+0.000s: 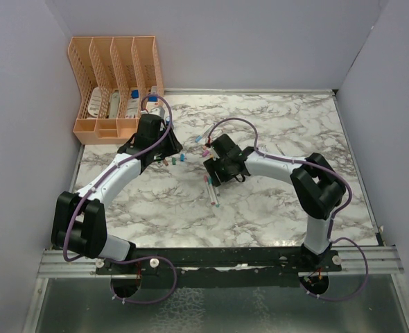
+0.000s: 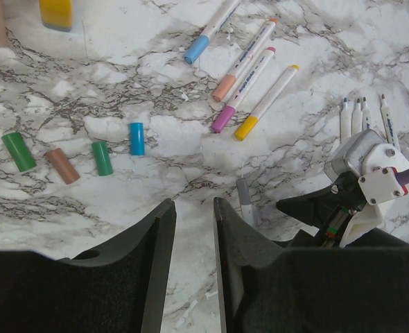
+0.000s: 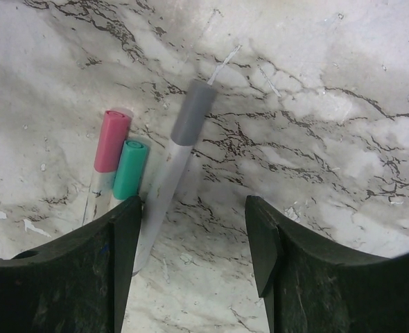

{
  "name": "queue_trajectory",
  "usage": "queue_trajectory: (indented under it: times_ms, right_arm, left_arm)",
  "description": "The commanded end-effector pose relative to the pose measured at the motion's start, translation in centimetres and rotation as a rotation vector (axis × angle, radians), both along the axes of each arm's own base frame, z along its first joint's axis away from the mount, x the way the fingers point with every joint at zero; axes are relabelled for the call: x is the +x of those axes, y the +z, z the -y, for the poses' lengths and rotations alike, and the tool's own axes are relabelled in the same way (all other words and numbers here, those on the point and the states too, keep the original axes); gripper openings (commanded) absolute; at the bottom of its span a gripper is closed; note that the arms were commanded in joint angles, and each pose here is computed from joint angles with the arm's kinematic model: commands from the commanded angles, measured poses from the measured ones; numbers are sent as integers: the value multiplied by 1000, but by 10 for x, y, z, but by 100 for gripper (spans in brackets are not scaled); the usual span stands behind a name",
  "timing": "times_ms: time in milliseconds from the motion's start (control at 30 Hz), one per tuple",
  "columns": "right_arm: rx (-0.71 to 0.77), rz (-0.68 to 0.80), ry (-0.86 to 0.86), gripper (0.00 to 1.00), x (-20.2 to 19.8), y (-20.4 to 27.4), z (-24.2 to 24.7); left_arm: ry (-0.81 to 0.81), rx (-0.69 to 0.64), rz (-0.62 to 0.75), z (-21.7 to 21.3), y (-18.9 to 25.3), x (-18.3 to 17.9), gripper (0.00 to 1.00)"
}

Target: Open the pen caps

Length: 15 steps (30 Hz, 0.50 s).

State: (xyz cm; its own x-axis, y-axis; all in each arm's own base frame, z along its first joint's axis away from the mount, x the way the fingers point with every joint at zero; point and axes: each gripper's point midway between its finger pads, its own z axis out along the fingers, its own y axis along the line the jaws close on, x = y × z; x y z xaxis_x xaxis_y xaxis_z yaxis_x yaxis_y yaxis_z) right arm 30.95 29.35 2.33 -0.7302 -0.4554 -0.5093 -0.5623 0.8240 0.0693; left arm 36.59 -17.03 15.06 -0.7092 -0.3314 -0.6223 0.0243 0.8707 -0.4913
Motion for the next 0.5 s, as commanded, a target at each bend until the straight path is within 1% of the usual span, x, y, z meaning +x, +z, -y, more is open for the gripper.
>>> queue_trajectory:
  times_ms: [0,67,167,300,367,400,467]
  right_arm:
    - [-47,-19,-6,60,-6,-21,7]
    - [-59,-26,-10,54,-8,-24,10]
    - [-76,-32,-18,43,-10,-27,14]
    - [-88,-36,-21,35,-14,-29,20]
    - [-83,-36,-21,29,-16,-28,21]
    - [-78,-35,-18,23,-17,-28,21]
    - [-56,-21,-19,4,-16,-24,19]
  left_arm:
    - [-23,-48,42,10,16,2,32]
    - [-28,-54,42,14,16,2,32]
    - [-40,-60,39,21,15,0,32]
    - [-51,-67,33,30,12,-1,32]
    - [-61,-74,28,37,10,-2,32]
    - [-65,-79,24,40,8,-3,32]
    - [-64,-103,7,50,4,-6,32]
